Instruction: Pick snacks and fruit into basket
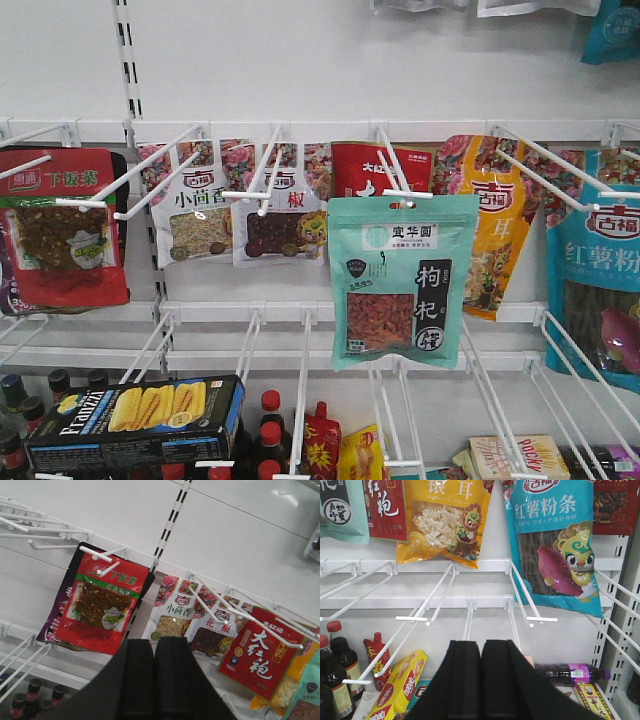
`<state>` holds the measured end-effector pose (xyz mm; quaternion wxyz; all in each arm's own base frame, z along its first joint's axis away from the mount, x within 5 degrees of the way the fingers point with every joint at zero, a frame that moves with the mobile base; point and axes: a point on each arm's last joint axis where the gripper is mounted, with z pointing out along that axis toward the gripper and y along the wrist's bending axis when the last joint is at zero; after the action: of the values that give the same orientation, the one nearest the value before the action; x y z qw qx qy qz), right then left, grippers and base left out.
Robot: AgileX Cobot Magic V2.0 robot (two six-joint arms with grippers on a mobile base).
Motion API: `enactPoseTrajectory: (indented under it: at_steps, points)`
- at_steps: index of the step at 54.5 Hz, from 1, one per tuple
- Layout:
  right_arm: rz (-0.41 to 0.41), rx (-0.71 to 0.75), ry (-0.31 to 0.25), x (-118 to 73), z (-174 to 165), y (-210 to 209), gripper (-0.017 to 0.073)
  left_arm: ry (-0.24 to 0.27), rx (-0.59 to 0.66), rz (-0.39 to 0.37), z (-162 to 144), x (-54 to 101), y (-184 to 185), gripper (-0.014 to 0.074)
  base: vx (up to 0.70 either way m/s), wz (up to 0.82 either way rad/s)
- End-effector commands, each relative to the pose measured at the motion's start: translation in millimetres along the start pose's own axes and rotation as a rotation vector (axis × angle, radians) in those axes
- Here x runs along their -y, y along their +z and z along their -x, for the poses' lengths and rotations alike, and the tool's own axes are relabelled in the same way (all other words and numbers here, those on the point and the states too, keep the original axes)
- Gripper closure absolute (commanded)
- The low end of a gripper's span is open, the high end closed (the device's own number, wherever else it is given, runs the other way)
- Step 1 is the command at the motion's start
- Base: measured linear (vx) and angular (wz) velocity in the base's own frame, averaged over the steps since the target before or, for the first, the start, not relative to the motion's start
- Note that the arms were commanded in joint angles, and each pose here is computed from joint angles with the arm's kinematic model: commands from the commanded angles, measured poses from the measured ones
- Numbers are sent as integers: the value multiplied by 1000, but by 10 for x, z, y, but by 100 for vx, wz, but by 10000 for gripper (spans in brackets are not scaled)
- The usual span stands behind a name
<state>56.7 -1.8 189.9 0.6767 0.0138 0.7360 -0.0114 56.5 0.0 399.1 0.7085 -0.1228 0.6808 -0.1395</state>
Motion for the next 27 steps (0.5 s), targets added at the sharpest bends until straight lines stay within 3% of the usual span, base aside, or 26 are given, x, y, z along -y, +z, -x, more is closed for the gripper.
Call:
enactPoseTrajectory:
  at_steps: [1, 11, 14, 27]
  points:
    - [-4, 83, -18, 3, 42, -4, 567, 23, 79, -95, 128, 108, 7, 591, 0, 0]
    - [-4, 83, -18, 3, 42, -4, 567, 133, 164, -217, 186, 227, 66, 591, 0, 0]
    - [-4, 83, -18, 3, 42, -4, 567, 131, 175, -236, 196, 247, 112, 591, 0, 0]
    - [-4, 83, -18, 3, 42, -4, 567, -75, 101, -289, 143, 286, 394, 591, 0, 0]
